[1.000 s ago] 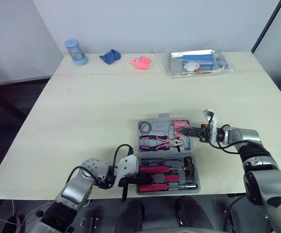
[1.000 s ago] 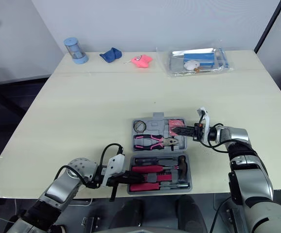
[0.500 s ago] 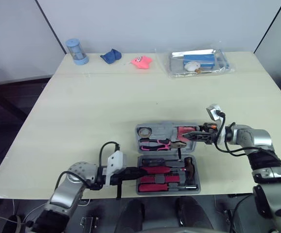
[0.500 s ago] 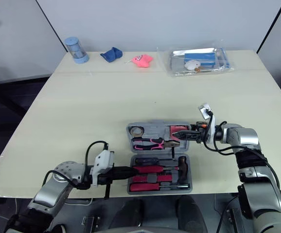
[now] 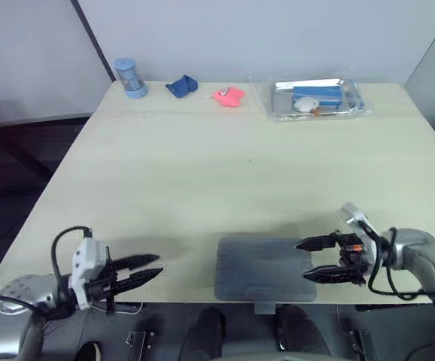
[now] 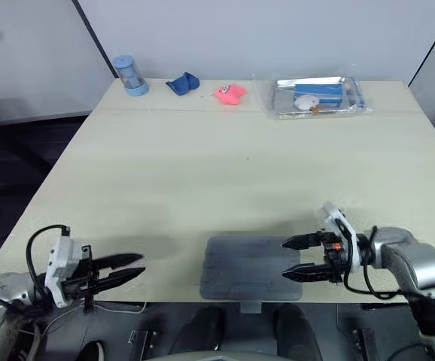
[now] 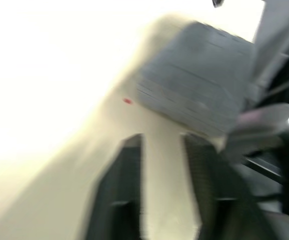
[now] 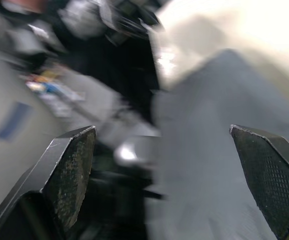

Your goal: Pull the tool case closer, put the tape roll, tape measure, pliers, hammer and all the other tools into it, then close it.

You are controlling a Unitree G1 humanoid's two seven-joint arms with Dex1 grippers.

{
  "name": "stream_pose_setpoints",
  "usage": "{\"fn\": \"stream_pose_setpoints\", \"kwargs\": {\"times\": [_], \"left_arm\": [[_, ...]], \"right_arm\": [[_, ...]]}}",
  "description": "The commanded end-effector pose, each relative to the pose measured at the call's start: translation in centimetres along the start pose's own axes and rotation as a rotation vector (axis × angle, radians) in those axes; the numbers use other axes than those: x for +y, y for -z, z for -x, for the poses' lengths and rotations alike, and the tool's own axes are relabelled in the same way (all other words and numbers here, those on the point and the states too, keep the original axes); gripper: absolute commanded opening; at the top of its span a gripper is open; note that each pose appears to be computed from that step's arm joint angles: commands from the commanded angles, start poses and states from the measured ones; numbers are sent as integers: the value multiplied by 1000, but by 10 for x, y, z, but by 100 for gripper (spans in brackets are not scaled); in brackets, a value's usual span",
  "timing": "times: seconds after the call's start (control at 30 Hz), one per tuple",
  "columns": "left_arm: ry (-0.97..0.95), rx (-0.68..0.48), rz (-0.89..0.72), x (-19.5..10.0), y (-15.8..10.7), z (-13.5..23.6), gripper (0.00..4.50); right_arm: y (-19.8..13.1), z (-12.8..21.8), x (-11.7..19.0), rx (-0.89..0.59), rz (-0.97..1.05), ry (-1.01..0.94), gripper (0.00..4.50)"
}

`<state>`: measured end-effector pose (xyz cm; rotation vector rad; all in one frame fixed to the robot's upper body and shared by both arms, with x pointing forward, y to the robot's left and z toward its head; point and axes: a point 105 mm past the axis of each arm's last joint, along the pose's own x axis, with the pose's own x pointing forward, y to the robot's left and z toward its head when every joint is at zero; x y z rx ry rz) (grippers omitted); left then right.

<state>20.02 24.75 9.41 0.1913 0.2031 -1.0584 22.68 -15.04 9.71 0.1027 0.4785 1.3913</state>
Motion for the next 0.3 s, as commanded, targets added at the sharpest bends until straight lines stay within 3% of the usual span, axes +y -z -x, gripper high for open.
{"fn": "stream_pose_setpoints", "kwargs": {"times": [0.03,0.13,0.3], "left_arm": [[-73,-15,-39,9,-15,7,334],[-103,13,-41,9,-18,10,447],[-157,50,-49,13,-18,12,447]], "right_arm": [[-11,31,-8,-44,186,214,450],[-2,56,-12,-23,289,341,450],[9,82,-12,-22,323,459,450]]}}
